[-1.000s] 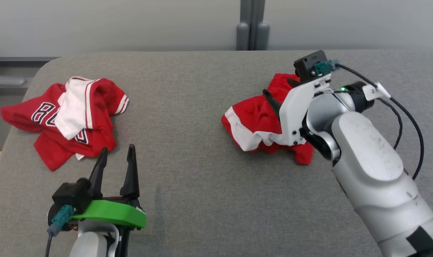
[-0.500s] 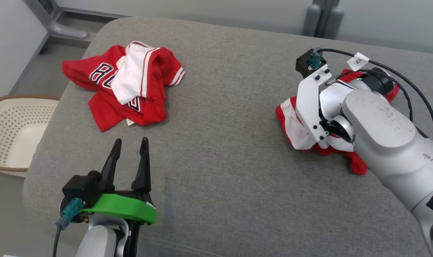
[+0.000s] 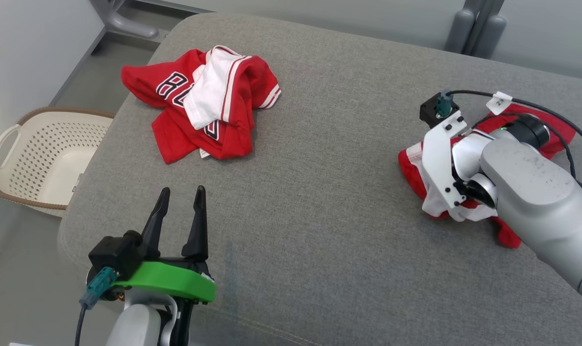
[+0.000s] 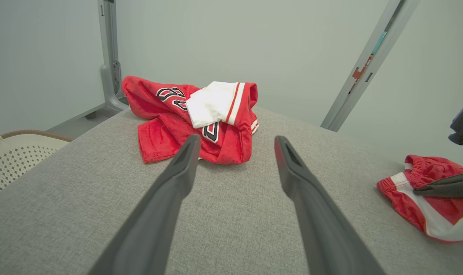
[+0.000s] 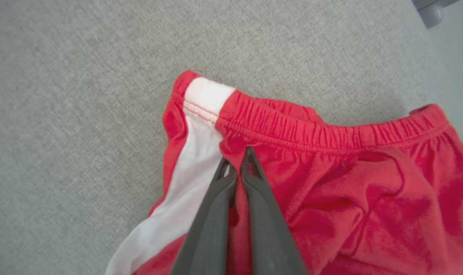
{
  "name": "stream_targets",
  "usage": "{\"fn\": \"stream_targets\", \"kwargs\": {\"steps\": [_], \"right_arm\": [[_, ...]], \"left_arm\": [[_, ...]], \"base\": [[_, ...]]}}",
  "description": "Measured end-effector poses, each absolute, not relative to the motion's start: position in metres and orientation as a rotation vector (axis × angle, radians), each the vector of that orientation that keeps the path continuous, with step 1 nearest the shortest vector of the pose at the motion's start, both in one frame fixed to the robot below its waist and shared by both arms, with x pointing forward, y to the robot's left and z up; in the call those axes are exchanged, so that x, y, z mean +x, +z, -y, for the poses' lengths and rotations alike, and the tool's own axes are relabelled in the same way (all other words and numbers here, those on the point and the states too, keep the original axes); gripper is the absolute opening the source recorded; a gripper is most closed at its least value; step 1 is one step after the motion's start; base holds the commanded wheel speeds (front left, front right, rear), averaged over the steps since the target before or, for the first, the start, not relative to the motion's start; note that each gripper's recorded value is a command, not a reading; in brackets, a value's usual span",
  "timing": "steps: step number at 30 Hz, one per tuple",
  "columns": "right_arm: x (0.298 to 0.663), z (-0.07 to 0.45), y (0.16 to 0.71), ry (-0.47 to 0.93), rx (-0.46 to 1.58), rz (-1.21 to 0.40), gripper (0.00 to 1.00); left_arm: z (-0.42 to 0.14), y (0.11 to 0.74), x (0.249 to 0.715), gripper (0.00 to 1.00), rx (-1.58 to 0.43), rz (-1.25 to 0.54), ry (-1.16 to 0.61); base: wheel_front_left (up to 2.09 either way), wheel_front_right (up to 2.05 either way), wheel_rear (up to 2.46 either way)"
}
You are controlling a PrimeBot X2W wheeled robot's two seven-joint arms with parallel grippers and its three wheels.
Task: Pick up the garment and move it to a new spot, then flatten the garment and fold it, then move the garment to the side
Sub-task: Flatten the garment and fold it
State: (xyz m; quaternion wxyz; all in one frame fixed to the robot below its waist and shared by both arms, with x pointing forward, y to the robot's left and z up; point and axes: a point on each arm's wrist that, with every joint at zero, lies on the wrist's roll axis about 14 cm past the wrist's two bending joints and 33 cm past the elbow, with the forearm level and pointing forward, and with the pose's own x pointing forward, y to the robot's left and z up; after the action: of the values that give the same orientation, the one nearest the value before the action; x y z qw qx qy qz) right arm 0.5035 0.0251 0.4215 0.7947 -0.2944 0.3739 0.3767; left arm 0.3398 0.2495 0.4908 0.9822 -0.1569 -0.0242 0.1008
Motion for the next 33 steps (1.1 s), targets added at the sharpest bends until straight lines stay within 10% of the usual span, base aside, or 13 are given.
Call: {"fn": "stream_targets", "kwargs": {"steps": [21,33], "right_arm": [[0.534,-0.081,0.706,0.775,-0.119,0.173,0.0],[0.539,0.087,0.565,0.372,-0.025,-0.119,0.0]], "left_arm": [[-0.238,0.514,0.334,1.0,-0.298,0.126,0.147],[-0.204,0.522,0.352,1.0,-0.309,0.14,0.036]], "base": [[0.0,0.0,0.0],[0.0,0.0,0.0]]}}
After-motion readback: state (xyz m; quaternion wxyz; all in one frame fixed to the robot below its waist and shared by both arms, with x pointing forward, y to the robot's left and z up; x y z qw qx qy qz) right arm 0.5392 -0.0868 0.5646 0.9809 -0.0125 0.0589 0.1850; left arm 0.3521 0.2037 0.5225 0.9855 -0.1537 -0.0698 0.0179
